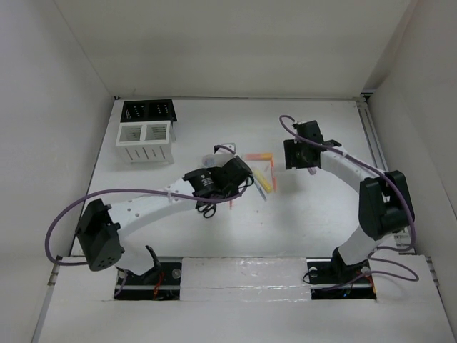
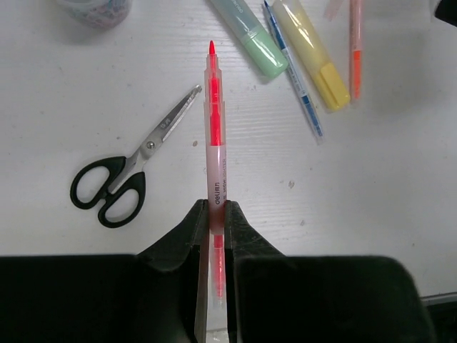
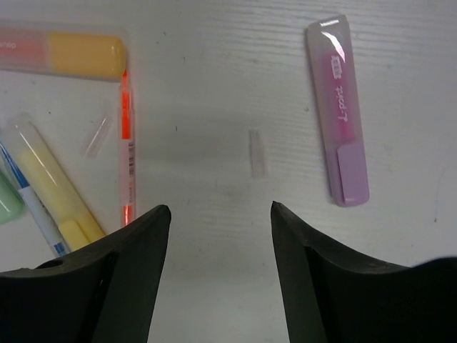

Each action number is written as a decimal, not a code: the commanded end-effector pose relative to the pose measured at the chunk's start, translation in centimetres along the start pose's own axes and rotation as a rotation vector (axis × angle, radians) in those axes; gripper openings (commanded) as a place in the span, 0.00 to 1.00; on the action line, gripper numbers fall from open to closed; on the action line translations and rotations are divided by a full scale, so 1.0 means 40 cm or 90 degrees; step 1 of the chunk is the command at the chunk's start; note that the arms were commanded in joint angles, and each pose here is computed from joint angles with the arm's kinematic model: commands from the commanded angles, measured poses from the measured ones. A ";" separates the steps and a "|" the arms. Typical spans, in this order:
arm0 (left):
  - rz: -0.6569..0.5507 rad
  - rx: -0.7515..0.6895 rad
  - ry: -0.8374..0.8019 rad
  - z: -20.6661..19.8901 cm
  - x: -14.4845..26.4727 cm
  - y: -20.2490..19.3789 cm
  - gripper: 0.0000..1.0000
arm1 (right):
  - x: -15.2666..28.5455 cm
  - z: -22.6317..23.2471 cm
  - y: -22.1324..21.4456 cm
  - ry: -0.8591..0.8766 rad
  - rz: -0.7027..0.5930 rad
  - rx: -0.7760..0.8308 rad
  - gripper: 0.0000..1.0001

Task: Sort the stationery into containers
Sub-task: Grab a piece of stationery with the left arm, then grab a piece of stationery with the right arm

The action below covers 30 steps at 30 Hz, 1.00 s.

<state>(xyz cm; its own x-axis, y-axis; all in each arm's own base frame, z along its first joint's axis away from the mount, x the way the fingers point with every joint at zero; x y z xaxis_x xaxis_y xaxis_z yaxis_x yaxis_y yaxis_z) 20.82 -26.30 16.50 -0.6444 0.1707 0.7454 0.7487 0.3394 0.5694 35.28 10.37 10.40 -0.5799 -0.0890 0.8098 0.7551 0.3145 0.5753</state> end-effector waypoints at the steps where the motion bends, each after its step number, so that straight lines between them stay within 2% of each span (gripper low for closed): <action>1: -0.014 -0.049 -0.028 0.009 0.036 0.022 0.00 | -0.015 -0.004 0.100 0.013 -0.071 0.016 0.64; 6: 0.013 -0.082 -0.074 0.010 0.042 -0.002 0.00 | -0.080 -0.034 0.075 -0.002 -0.028 0.002 0.68; 15: 0.022 -0.069 -0.094 0.012 0.047 -0.013 0.00 | -0.136 -0.046 0.036 0.017 0.012 -0.007 0.64; 17: 0.016 -0.068 -0.090 0.014 0.046 -0.009 0.00 | -0.142 -0.041 0.033 0.025 0.019 -0.001 0.57; 24: -0.004 -0.059 -0.100 -0.007 0.063 0.018 0.00 | -0.140 -0.042 0.007 0.022 0.044 0.000 0.50; 26: -0.004 -0.059 -0.100 -0.007 0.063 0.018 0.00 | -0.137 -0.043 0.012 0.022 0.044 0.000 0.40; 30: -0.013 -0.061 -0.102 -0.024 0.064 0.032 0.00 | -0.143 -0.044 0.000 0.019 0.067 0.001 0.25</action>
<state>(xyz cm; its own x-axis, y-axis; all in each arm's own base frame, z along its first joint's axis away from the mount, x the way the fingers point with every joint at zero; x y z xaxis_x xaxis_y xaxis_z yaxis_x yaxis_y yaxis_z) 19.45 -25.61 16.84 -0.6259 0.2817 0.7273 0.7799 0.2255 0.5839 38.16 9.20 5.23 -0.4754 -0.0831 0.8758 0.8166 0.3288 0.4744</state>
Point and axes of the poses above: each gripper's point midway between its finger pads, its own x axis back along the fingers, its own z axis along the line the jaws close on, y = z × x, the point moved 3 cm from there along x, back along the fingers, and after that the axes turned 15 degrees about x, right-handed, at the moved point
